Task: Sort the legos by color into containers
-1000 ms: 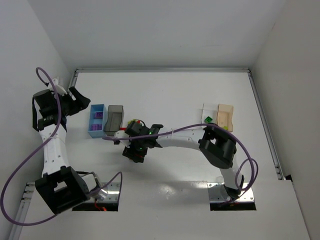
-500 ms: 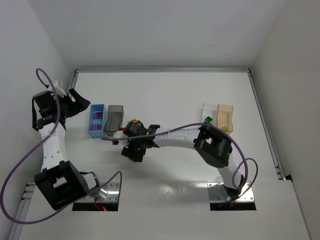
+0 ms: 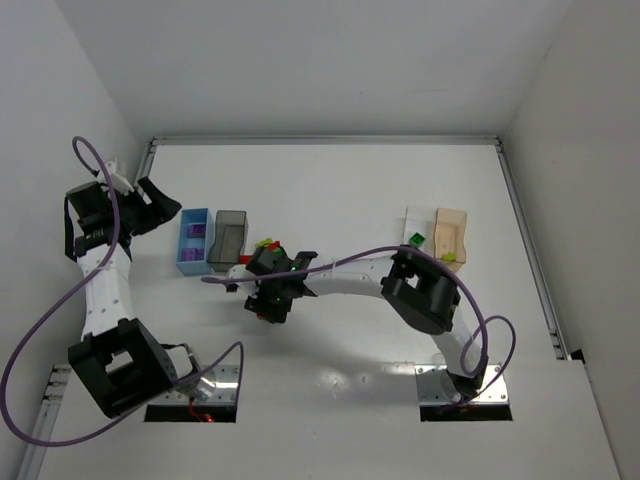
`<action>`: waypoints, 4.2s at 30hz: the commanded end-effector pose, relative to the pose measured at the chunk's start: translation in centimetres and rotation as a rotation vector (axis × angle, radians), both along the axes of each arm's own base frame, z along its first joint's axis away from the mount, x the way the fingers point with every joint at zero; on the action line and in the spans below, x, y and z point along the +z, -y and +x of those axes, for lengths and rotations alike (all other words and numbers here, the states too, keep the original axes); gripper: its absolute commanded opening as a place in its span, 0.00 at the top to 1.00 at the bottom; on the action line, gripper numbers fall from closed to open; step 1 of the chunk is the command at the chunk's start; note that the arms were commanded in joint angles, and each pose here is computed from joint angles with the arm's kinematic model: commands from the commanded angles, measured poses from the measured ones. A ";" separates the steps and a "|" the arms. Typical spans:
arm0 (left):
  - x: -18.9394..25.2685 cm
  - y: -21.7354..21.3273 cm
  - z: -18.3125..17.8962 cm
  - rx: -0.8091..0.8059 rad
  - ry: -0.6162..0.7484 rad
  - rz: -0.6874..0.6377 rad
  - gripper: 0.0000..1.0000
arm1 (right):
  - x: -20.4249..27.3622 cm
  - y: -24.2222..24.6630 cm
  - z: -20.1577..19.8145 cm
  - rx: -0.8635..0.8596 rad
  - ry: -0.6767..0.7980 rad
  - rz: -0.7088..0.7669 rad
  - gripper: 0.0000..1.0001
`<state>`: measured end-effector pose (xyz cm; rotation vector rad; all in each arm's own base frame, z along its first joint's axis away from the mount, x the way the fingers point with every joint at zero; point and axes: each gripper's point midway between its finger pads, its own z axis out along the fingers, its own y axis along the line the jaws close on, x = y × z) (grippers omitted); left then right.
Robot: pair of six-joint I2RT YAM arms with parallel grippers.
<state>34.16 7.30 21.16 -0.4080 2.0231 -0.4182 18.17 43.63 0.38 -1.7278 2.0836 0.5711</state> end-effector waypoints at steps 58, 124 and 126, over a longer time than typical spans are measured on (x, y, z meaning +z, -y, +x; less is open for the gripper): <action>6.3 33.2 -6.4 -1.578 0.257 -0.346 0.28 | 26.2 13.8 9.4 -0.157 -0.656 0.933 0.97; 5.3 16.6 -5.9 -0.662 0.303 0.033 0.93 | 21.8 15.7 18.1 -0.422 -0.266 0.780 0.99; 5.1 16.3 -6.2 -0.655 0.293 0.038 0.93 | 21.6 15.3 18.4 -0.434 -0.254 0.770 0.99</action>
